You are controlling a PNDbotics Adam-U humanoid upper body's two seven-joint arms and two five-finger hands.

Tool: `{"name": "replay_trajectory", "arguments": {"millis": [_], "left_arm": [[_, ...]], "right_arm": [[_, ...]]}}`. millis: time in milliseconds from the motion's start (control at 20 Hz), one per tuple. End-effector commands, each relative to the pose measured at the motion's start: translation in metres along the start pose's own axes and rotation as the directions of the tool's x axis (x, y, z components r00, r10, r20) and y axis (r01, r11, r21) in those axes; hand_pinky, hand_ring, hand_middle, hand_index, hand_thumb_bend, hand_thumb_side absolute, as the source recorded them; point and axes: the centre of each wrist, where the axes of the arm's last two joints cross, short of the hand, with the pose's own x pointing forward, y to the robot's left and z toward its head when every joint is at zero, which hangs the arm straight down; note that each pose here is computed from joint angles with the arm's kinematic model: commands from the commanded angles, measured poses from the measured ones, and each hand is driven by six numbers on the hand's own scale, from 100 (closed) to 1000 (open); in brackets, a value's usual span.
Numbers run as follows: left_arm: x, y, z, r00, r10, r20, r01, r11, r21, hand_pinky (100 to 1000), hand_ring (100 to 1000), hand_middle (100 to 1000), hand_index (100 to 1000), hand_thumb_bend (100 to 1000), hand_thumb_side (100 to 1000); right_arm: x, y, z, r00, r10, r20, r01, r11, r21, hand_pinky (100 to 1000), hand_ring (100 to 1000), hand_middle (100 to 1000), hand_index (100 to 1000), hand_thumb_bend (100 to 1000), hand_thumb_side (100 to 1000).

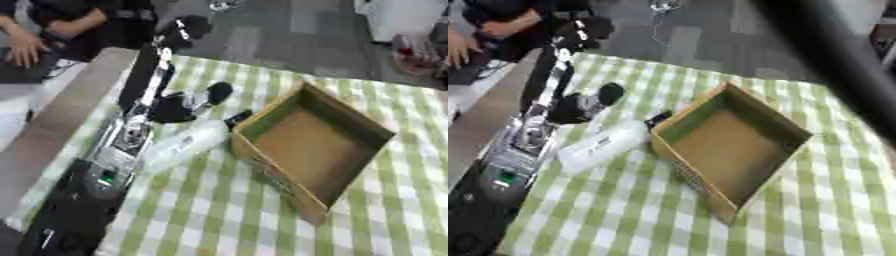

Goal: Pick up objects on the table and place them in the box.

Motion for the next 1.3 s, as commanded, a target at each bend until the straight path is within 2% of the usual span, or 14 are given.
{"name": "replay_trajectory", "arguments": {"millis": [50,500,650,800,950,1050,1300], "left_arm": [[0.003,0.007,-0.004,1.000,-0.021,0.023,0.020,1.000,0.012,686,767,804,831,634,944],[0.002,0.008,-0.005,0.999,-0.036,0.020,0.035,0.999,0.010,691,768,805,829,636,944],[0.002,0.010,-0.006,0.997,-0.081,0.012,0.081,0.997,0.009,698,768,806,828,643,940],[0.001,0.013,-0.008,0.985,-0.173,-0.013,0.173,0.985,-0.011,707,772,813,827,645,936],[-0.001,0.019,-0.011,0.947,-0.319,-0.038,0.314,0.945,-0.090,742,785,834,822,639,917],[-0.002,0.024,-0.014,0.902,-0.427,-0.063,0.411,0.894,-0.176,756,790,840,826,624,922],[-0.001,0.032,-0.021,0.800,-0.591,-0.105,0.507,0.759,-0.408,795,807,865,847,646,886]], "right_arm": [[0.005,-0.003,-0.009,1.000,0.010,0.025,-0.011,1.000,0.026,436,579,582,850,329,977],[0.005,-0.003,-0.009,1.000,0.010,0.025,-0.010,1.000,0.024,436,579,582,851,330,977],[0.005,-0.003,-0.008,1.000,0.010,0.024,-0.011,1.000,0.020,437,579,583,851,332,975],[0.005,-0.004,-0.008,1.000,0.013,0.022,-0.013,1.000,0.013,437,579,583,850,333,974],[0.006,-0.004,-0.008,1.000,0.016,0.019,-0.016,1.000,0.013,437,579,584,850,334,973],[0.006,-0.005,-0.008,1.000,0.017,0.018,-0.017,1.000,0.014,438,579,584,850,336,971],[0.007,-0.006,-0.008,1.000,0.020,0.013,-0.020,1.000,0.016,439,579,584,849,339,969]]}}
